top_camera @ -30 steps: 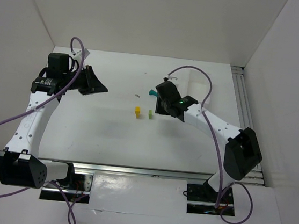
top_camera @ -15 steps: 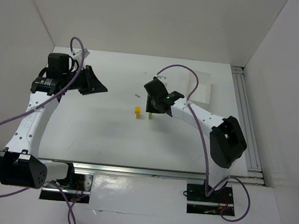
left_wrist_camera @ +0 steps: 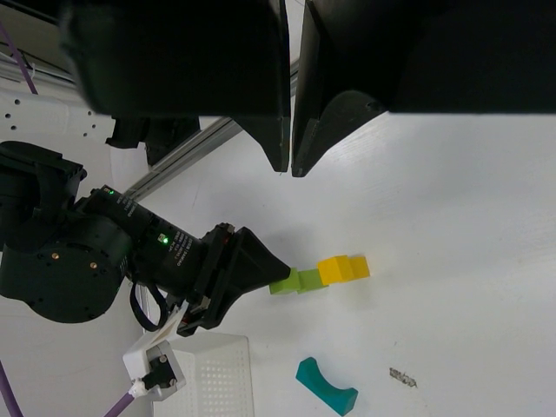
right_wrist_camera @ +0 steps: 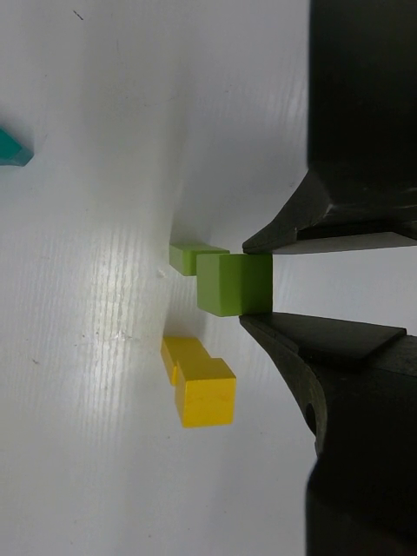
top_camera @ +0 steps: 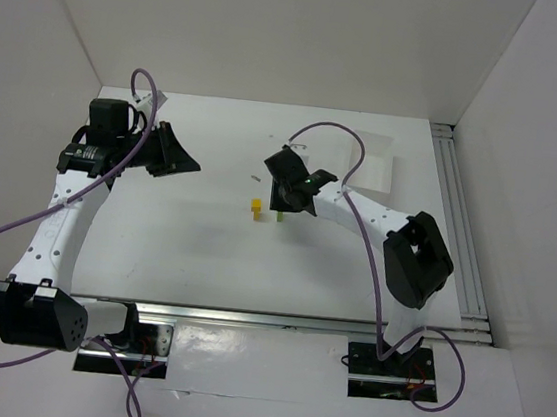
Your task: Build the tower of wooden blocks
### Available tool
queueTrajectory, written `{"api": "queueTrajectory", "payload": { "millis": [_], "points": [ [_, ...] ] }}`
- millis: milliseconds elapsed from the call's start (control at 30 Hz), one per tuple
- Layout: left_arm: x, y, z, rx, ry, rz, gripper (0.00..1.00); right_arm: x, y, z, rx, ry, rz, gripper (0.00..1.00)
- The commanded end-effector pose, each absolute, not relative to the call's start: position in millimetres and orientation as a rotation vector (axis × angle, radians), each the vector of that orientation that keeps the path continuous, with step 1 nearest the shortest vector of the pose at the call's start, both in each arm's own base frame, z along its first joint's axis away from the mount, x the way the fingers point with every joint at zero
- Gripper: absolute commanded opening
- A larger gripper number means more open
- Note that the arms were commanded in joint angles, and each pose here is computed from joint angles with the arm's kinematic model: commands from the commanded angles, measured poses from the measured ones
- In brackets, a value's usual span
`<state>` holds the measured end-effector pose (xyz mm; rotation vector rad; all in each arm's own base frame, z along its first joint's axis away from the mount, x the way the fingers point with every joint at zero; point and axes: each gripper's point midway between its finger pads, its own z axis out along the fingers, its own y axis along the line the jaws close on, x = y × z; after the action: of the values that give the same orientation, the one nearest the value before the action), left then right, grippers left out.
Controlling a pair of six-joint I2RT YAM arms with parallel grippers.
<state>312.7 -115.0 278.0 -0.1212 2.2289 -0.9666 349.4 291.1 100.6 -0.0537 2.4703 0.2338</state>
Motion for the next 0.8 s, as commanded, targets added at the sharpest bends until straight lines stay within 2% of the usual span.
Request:
{"api": "queueTrajectory", "payload": {
  "millis": [0,767],
  "points": [
    [310.3,-113.1,286.6,-0.079,2.188,-0.948,0.18,356.2,296.8,111.9,-0.038,2.435,0.238,0.36],
    [309.8,-112.0,284.6,-0.09,2.197,-0.94,0.18,357.1,292.8,103.2,-0.039,2.457,0.186,0.36]
  ]
}}
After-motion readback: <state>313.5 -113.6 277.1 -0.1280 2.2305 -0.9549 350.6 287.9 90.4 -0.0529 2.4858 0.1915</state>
